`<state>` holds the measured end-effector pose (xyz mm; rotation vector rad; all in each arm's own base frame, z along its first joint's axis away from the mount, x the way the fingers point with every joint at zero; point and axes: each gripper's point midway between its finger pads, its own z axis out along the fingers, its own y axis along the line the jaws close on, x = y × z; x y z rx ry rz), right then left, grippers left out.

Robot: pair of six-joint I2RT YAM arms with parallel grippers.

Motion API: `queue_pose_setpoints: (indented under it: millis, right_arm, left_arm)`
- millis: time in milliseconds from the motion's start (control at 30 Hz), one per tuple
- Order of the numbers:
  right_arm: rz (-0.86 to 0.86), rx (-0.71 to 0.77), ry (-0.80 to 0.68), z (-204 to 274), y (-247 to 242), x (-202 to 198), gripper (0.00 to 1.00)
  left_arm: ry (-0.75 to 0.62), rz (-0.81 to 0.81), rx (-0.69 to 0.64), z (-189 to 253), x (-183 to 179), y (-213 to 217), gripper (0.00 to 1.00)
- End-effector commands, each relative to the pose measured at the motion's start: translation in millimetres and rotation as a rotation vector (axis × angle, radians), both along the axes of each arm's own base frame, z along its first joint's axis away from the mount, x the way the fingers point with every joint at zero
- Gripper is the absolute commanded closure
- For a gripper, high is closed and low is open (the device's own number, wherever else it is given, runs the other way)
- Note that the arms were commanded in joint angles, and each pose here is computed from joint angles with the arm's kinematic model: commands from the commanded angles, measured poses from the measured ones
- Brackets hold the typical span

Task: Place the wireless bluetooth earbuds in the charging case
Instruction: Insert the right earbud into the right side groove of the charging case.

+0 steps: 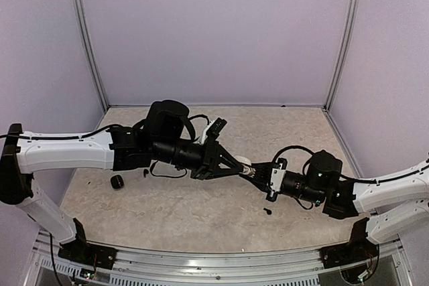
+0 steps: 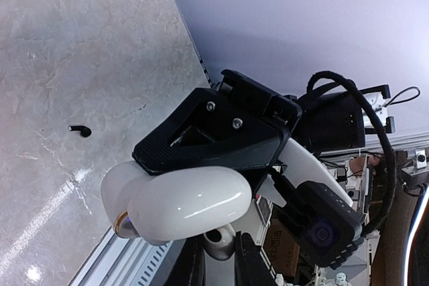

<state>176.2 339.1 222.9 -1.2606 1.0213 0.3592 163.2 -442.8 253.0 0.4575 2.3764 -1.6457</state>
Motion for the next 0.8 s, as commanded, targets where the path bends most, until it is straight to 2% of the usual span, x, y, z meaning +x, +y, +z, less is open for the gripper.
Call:
queue_pose_setpoints:
  millis: [0,533,767]
  right_arm:
    - [0.129,0.174,-0.009,39.0,7.1,-26.8,1.0]
    - [0.152,0.21,0.015,38.0,5.0,-31.8,1.0]
    - [0.143,0.239,0.04,40.5,1.5,-30.9,1.0]
  left_arm:
    - [0.005,0.077,0.046,-11.1,15.1,-0.3,0.85]
    - [0.01,0.091,0.063,-7.4,14.9,-3.3,0.75]
    - [-0.052,0.103,0.088,1.5,13.6,-3.4,0.73]
